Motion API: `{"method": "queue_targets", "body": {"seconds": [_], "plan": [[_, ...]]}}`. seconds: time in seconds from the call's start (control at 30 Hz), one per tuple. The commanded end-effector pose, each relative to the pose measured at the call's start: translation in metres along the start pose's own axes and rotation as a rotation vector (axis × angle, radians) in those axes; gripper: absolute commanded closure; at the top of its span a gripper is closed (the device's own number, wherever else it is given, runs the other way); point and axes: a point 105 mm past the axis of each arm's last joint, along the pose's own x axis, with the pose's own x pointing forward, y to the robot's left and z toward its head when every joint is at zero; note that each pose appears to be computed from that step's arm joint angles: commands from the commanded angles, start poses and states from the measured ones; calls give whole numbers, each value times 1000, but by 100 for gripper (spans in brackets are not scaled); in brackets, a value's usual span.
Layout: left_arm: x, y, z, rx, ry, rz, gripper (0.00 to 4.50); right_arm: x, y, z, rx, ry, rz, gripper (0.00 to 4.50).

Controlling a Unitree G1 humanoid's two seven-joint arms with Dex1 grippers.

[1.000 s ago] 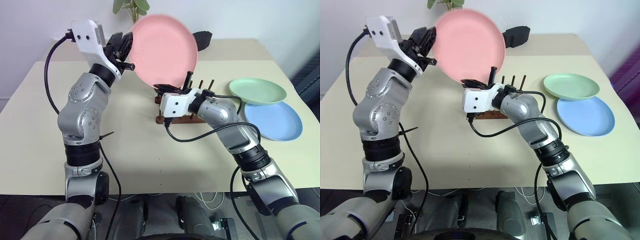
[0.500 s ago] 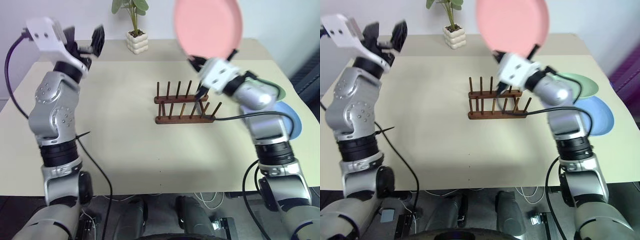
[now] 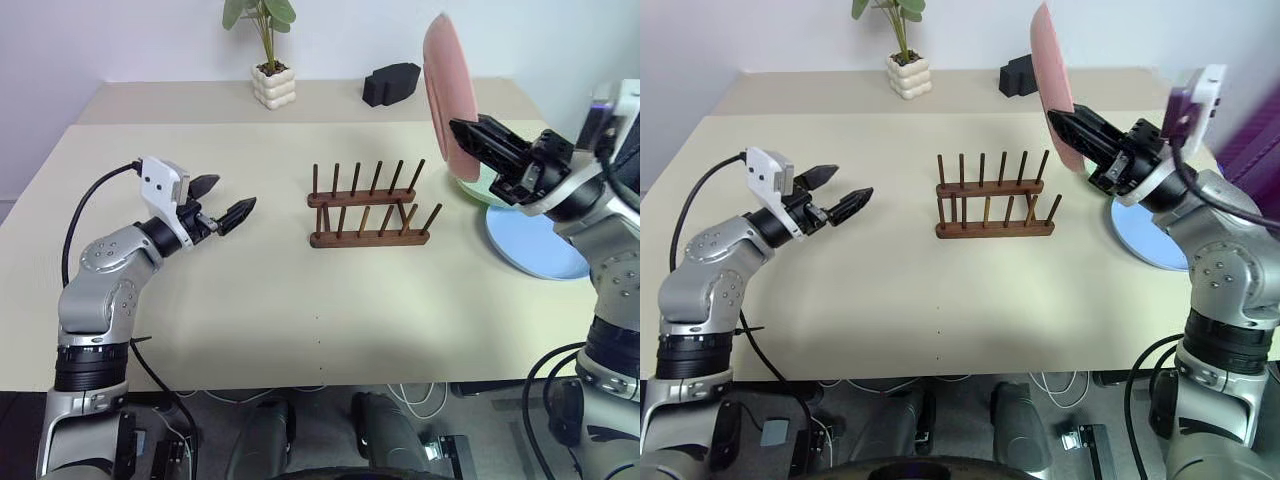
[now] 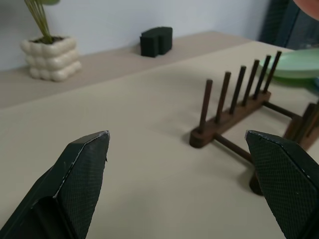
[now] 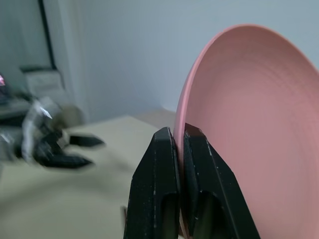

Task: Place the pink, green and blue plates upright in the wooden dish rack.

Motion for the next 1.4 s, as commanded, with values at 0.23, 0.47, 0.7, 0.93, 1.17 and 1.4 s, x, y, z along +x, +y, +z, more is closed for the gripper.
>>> {"method": "queue_targets", "body": {"seconds": [0.23,0.47,0.7,0.93,1.17,1.4], "plan": [[-13,-34,-14,51,61,-223,2,0,11,9,193,-80,39,450],[-13,-49,-23,48,87,-289,2,5,-5,-3,230,-58,-25,450],[-13,-51,-27,36,92,-280,2,5,-12,-5,286,-58,-20,450],[-13,-53,-30,27,95,-275,2,5,-15,-8,334,-65,-25,450],[-11,-54,-31,24,97,-276,2,0,-29,-16,404,-85,-105,450],[-9,-53,-32,24,98,-273,2,-6,-41,-30,455,-77,-179,450]]}}
